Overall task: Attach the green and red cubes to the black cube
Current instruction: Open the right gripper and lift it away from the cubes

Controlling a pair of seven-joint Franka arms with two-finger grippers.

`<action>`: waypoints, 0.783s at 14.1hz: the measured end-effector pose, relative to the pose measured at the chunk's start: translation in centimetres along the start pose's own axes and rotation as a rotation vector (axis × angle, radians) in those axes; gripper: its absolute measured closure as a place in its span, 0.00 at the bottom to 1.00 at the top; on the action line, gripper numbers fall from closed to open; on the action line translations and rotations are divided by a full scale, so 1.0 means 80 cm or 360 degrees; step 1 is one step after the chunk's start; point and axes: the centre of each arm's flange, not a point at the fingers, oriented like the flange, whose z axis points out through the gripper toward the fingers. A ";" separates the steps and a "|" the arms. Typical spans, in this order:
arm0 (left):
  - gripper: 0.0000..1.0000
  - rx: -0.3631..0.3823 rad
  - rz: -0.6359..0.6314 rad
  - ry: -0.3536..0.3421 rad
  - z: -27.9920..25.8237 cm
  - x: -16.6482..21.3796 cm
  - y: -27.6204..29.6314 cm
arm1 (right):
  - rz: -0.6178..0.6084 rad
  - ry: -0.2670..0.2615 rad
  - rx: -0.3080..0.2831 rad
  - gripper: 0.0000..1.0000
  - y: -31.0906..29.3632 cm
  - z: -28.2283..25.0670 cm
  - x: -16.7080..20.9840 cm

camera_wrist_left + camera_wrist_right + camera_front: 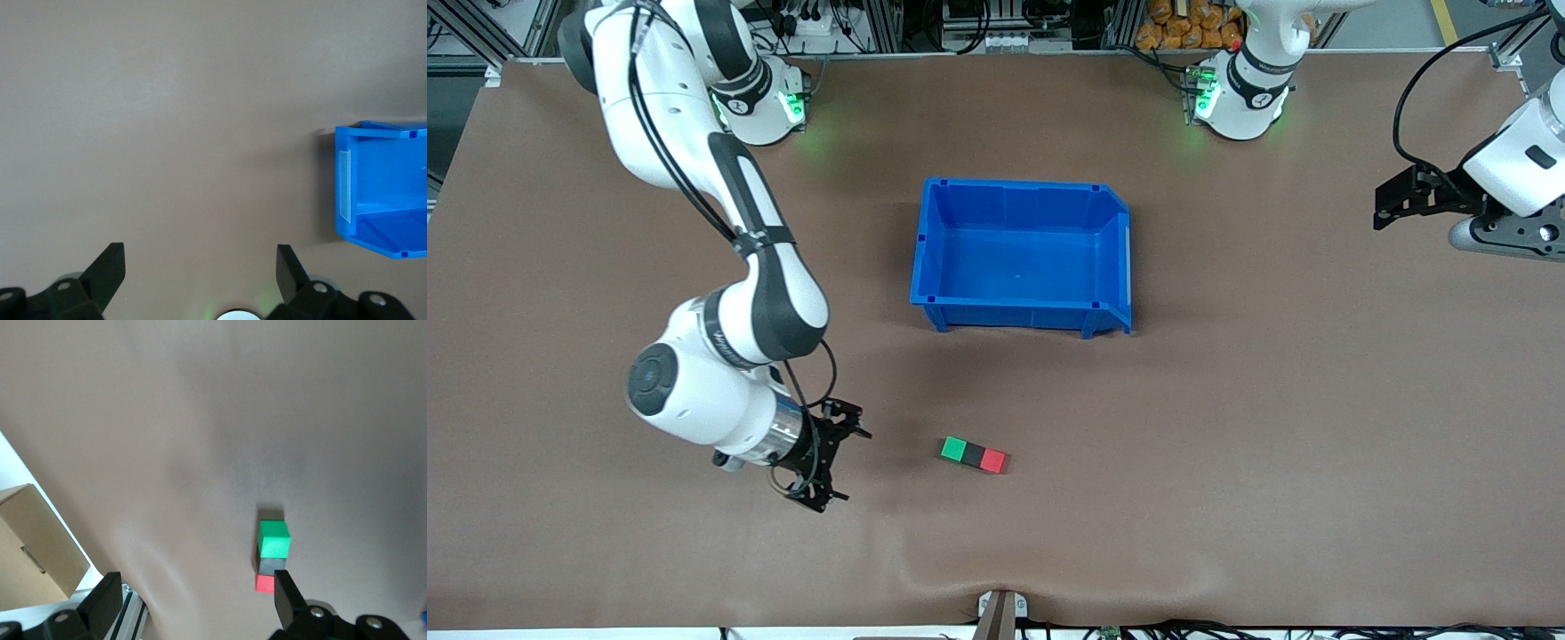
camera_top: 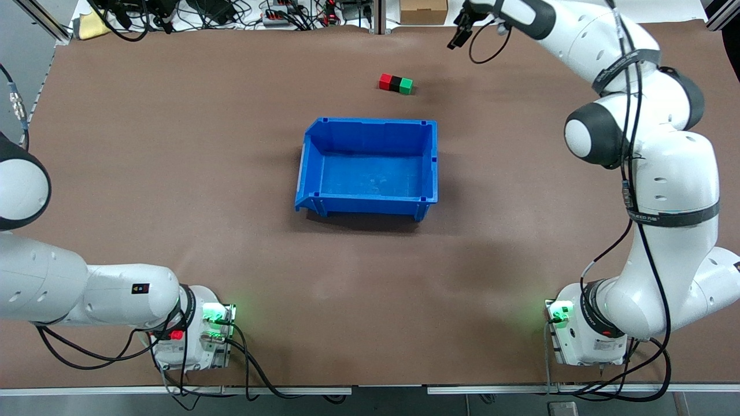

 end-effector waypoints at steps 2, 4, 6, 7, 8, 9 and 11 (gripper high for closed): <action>0.00 0.0000 0.0000 0.0005 0.000 0.000 0.000 | -0.0084 0.0010 -0.0053 0.00 -0.004 -0.030 0.011; 0.00 0.0001 -0.0001 0.0013 -0.001 0.001 0.000 | -0.0178 -0.0003 -0.0048 0.00 -0.012 -0.067 0.019; 0.00 0.0001 -0.0001 0.0016 -0.001 0.001 -0.001 | -0.0253 -0.0017 -0.0044 0.00 -0.020 -0.114 0.036; 0.00 0.0002 -0.0001 0.0018 -0.001 0.001 -0.001 | -0.0274 -0.0013 -0.0086 0.00 -0.022 -0.131 0.048; 0.00 0.0002 -0.0001 0.0019 -0.001 0.002 -0.001 | -0.0301 -0.0013 -0.0128 0.00 -0.024 -0.144 0.063; 0.00 0.0002 -0.0002 0.0020 -0.001 0.002 -0.001 | -0.0343 -0.0024 -0.0161 0.00 -0.026 -0.157 0.076; 0.00 0.0002 -0.0002 0.0020 -0.002 0.002 -0.001 | -0.0430 -0.0054 -0.0228 0.00 -0.027 -0.181 0.100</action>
